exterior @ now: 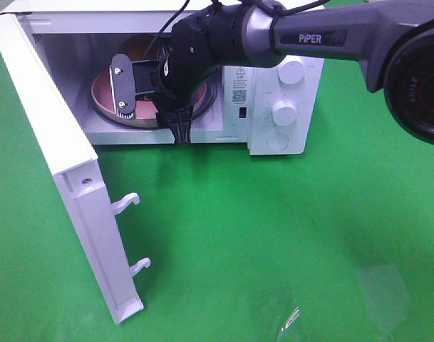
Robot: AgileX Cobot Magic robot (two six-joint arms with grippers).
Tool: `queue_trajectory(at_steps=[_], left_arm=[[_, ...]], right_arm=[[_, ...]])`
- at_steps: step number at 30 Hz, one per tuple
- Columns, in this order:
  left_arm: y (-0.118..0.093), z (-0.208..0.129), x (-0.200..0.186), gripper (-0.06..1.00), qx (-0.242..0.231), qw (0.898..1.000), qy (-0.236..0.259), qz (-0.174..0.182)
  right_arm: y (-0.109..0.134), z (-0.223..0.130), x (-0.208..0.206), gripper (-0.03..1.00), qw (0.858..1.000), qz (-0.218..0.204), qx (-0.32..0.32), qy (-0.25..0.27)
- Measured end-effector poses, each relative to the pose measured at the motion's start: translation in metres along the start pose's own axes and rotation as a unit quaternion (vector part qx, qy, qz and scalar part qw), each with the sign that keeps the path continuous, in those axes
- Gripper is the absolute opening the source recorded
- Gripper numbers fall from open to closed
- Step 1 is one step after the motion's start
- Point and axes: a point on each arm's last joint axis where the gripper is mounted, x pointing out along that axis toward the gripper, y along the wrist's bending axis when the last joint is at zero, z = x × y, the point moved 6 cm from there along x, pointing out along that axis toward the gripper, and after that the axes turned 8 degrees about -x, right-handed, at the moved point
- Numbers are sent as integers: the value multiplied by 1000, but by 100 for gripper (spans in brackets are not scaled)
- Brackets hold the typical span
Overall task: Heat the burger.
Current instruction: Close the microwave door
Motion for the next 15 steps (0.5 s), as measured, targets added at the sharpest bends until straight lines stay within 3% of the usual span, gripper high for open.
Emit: queue_trajectory(at_steps=[15], left_arm=[[0, 0, 0, 100, 0, 1000, 0, 0]], right_arm=[[16, 1, -23, 64, 1000, -2, -5, -10]])
